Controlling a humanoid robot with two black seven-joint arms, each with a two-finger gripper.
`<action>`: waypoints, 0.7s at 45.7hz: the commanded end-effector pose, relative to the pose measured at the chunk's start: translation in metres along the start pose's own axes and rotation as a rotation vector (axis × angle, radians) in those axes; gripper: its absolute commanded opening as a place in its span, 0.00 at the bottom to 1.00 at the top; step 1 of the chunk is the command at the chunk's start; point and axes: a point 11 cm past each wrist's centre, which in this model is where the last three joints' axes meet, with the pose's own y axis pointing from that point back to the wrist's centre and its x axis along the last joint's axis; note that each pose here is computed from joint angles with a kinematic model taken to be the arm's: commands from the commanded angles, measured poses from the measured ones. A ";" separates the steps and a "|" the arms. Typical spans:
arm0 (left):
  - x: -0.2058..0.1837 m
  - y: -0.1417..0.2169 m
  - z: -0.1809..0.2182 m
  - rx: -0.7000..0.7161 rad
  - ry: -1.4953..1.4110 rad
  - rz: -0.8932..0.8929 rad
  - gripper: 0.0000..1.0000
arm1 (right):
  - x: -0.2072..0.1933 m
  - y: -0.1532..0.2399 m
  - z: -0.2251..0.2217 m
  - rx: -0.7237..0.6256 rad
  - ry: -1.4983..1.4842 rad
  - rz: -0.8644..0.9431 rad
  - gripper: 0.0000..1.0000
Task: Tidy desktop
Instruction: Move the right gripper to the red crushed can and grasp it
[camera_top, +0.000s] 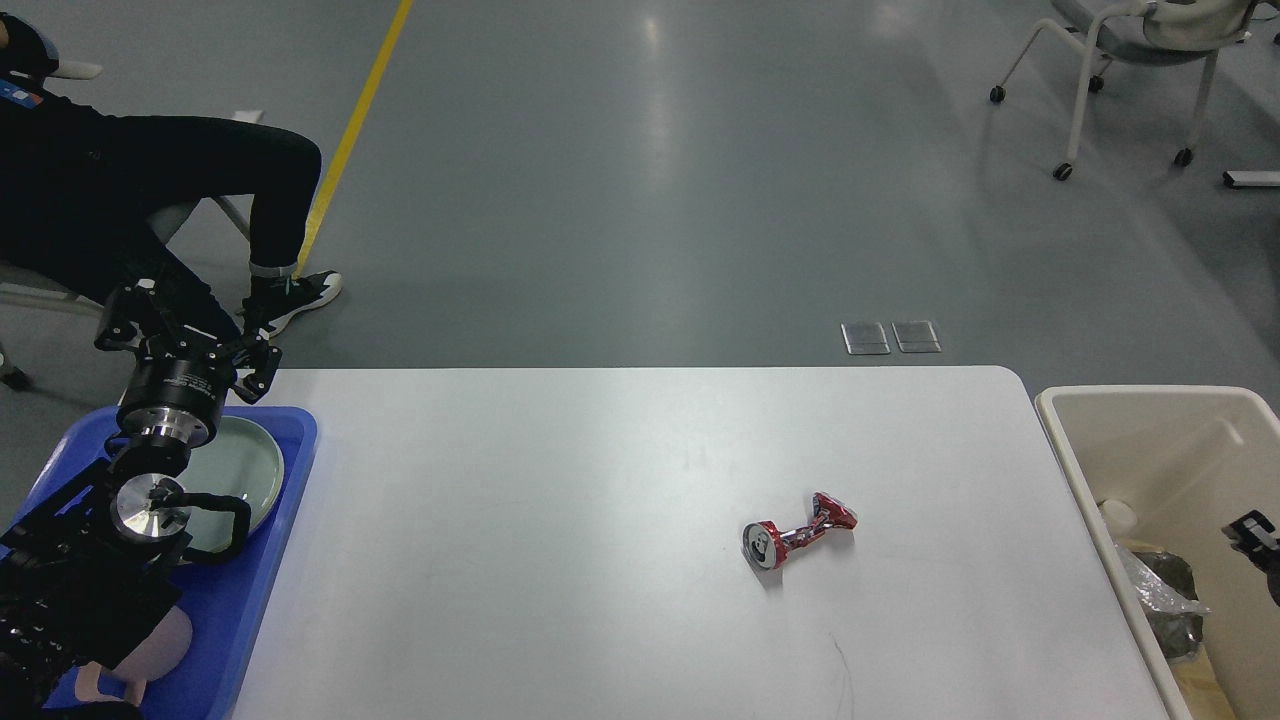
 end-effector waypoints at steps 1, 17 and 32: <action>0.000 0.000 0.000 0.000 0.000 0.000 0.97 | 0.010 0.020 -0.046 0.082 0.017 -0.051 1.00; 0.000 0.000 0.000 0.001 0.000 0.000 0.96 | -0.002 0.100 -0.223 0.335 0.361 -0.094 1.00; 0.000 0.000 0.000 0.000 0.000 0.000 0.97 | -0.061 0.205 -0.283 0.425 0.627 -0.484 1.00</action>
